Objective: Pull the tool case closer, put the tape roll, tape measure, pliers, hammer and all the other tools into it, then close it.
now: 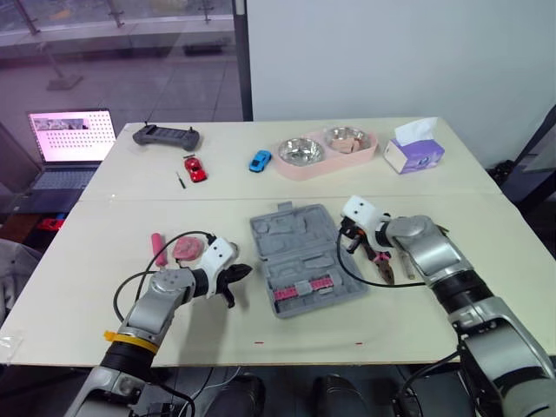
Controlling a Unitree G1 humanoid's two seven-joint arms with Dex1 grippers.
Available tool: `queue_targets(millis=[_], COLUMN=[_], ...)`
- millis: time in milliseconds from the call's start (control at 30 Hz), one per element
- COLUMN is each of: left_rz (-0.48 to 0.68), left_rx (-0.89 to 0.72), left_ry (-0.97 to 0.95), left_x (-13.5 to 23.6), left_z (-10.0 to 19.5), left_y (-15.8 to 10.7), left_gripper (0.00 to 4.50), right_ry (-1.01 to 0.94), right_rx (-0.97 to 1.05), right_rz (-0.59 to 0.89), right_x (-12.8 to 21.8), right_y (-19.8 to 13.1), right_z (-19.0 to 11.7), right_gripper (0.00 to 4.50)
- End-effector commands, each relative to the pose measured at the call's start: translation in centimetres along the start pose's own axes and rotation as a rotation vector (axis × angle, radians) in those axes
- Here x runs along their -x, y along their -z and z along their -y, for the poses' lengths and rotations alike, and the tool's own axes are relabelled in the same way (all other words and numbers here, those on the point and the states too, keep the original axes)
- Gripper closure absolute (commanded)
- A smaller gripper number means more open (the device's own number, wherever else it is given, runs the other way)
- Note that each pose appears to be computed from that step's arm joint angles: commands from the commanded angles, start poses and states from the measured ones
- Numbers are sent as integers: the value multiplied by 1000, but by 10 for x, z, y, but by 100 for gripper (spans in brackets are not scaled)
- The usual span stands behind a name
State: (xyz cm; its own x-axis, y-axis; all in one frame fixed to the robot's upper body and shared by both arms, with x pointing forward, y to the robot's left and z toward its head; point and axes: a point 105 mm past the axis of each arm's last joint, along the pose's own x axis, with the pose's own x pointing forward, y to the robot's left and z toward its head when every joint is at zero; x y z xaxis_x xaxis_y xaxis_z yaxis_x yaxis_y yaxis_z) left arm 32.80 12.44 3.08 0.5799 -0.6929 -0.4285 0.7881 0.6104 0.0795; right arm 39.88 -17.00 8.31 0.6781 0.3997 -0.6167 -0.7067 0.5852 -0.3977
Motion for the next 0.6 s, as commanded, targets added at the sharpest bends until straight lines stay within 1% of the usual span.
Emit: queue_targets(millis=[33, 167, 433, 600], left_rz=[20, 16, 27, 22], left_rx=[-74, -112, -117, -113], left_ry=[-2, 15, 38, 40], left_x=[-9, -17, -20, -20], left_z=[0, 4, 11, 12], left_y=[-12, -13, -14, -12], left_gripper=[445, 445, 445, 445], right_ry=[-25, -26, -10, 23], right_rx=[42, 62, 62, 29], right_rz=[-32, -78, -79, -29], right_x=[-8, -13, -2, 7], right_y=[-1, 7, 9, -1], right_z=[0, 2, 13, 21], right_gripper=[450, 450, 450, 450])
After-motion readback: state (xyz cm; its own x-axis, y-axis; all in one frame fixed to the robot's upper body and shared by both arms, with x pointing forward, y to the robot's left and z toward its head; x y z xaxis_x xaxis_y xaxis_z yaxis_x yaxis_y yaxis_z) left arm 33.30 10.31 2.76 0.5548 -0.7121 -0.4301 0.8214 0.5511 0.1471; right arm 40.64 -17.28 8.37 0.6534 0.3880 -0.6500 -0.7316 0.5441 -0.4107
